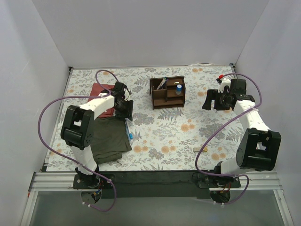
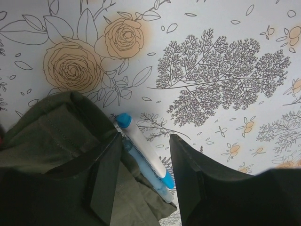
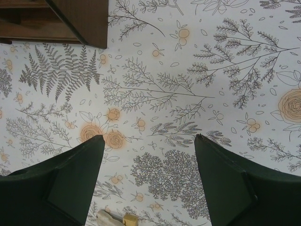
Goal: Sort the stationery into containers
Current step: Pick up the pen from the center of the board.
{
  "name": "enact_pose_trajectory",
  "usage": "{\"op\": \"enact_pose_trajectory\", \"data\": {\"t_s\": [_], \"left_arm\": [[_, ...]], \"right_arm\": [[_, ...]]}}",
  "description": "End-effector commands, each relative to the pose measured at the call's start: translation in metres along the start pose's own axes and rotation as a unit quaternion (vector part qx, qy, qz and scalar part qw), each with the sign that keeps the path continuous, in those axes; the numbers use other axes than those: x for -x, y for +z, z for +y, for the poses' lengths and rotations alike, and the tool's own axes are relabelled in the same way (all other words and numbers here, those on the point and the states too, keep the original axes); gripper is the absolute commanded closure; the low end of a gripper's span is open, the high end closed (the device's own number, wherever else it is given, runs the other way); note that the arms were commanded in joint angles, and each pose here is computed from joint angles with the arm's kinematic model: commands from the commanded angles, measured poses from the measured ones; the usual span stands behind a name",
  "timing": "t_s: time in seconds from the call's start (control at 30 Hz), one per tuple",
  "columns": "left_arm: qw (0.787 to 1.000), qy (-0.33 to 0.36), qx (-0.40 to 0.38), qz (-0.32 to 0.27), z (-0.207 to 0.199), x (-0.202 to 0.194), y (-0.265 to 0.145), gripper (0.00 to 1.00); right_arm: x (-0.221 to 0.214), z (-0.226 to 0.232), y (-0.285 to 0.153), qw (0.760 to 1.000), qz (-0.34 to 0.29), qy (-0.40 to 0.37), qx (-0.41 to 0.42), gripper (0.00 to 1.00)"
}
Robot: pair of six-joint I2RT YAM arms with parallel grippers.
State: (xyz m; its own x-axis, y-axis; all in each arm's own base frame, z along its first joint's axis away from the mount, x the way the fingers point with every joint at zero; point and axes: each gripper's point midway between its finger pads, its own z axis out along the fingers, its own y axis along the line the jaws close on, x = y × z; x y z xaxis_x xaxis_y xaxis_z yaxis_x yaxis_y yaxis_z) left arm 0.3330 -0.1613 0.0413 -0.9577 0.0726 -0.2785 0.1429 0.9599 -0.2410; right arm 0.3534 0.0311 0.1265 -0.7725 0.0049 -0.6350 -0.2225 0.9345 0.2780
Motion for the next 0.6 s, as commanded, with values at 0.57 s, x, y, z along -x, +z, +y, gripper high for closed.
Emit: {"op": "enact_pose_trajectory", "data": {"t_s": [0.57], "left_arm": [[1.0, 0.003, -0.012, 0.023, -0.002, 0.0, 0.021, 0.66]], "right_arm": [[0.01, -0.005, -0.001, 1.0, -0.019, -0.012, -0.009, 0.14]]}}
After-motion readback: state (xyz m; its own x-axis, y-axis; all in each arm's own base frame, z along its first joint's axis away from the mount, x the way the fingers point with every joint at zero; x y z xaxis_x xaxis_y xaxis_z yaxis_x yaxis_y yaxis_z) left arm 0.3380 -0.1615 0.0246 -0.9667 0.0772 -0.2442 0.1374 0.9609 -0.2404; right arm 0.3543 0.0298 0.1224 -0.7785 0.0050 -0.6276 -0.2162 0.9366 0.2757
